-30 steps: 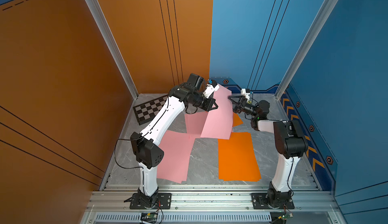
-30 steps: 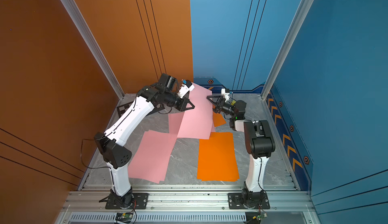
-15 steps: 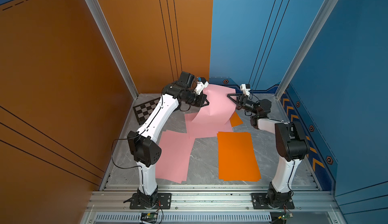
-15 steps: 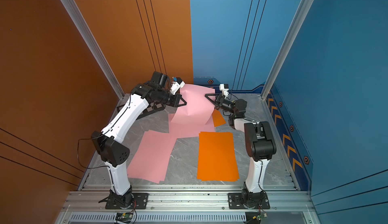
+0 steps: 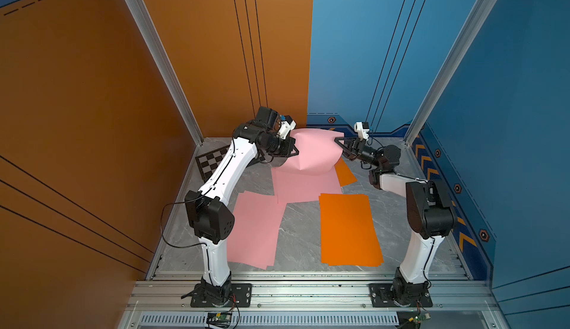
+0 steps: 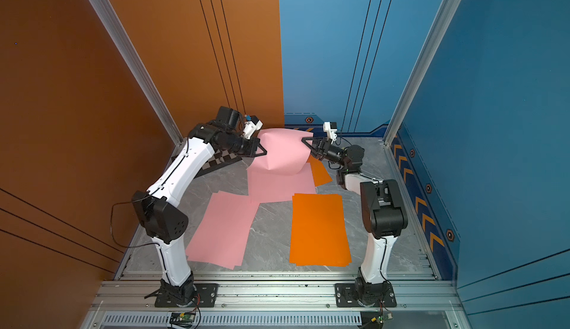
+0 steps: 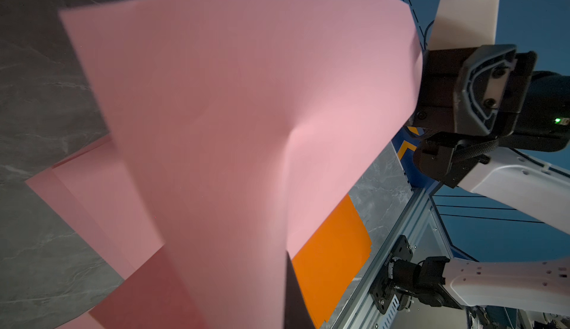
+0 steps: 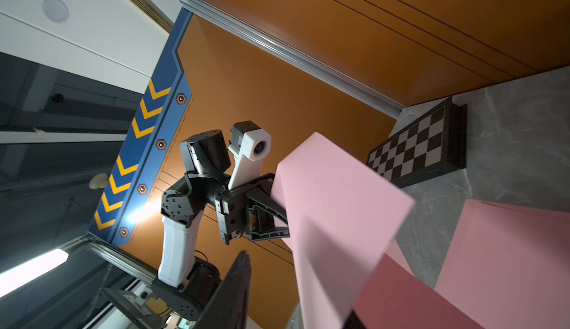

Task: Sort the scattered colored papers by color
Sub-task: Pick up the colored paper.

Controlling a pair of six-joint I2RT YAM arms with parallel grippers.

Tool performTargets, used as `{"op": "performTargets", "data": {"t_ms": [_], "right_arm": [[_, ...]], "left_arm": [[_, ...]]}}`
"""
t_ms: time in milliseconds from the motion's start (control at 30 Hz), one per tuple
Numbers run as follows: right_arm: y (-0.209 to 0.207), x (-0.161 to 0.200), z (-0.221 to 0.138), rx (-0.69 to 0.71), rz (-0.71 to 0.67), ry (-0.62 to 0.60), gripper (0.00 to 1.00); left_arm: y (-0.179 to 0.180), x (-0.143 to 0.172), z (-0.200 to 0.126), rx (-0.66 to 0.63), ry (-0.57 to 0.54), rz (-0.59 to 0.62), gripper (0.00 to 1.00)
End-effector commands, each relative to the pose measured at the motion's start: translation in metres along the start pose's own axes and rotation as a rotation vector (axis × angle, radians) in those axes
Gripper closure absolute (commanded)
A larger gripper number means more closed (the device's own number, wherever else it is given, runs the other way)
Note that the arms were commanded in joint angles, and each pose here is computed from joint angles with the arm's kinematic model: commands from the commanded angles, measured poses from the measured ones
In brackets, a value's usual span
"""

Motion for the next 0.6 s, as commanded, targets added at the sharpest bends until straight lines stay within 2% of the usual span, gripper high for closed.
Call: {"op": "performTargets", "data": {"t_ms": [0, 67, 133, 167, 267, 333, 400, 500, 567], "right_arm": [[0.019, -0.001, 0.003, -0.017, -0.052, 0.023, 0.85], [0.020, 0.000, 0.005, 0.004, -0.056, 0.031, 0.98], [0.020, 0.004, 0.008, 0.045, -0.066, 0.051, 1.00], [0.019, 0.006, 0.010, 0.070, -0.072, 0.061, 1.00], [0.024, 0.013, 0.018, 0.162, -0.109, 0.120, 1.00], [0.031, 0.021, 0.024, 0.270, -0.168, 0.196, 1.00], [0.041, 0.030, 0.030, 0.399, -0.249, 0.298, 1.00], [0.056, 0.034, 0.038, 0.507, -0.331, 0.376, 1.00], [0.063, 0.036, 0.042, 0.545, -0.357, 0.391, 1.00]], "left_arm": [[-0.005, 0.003, -0.012, 0.003, -0.012, -0.009, 1.00], [-0.004, 0.004, -0.015, -0.006, -0.018, -0.015, 1.00], [-0.002, 0.006, -0.021, -0.022, -0.029, -0.034, 0.98], [0.001, 0.006, -0.023, -0.031, -0.036, -0.049, 0.93], [0.005, 0.011, -0.034, -0.046, -0.061, -0.075, 0.66], [0.006, 0.016, -0.045, -0.057, -0.096, -0.084, 0.37], [0.007, 0.021, -0.056, -0.063, -0.137, -0.095, 0.16], [0.016, 0.030, -0.075, -0.092, -0.204, -0.139, 0.00], [0.027, 0.037, -0.088, -0.136, -0.256, -0.187, 0.02]]}}
Point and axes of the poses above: each gripper's point midway between its finger pads, its own z axis out along the fingers, its own y axis along the line the jaws close on, x = y × z, the point moved 9 cm from there along -z, back along the fingers, and after that the axes turned 14 degrees about -z, right-handed, at the moved point
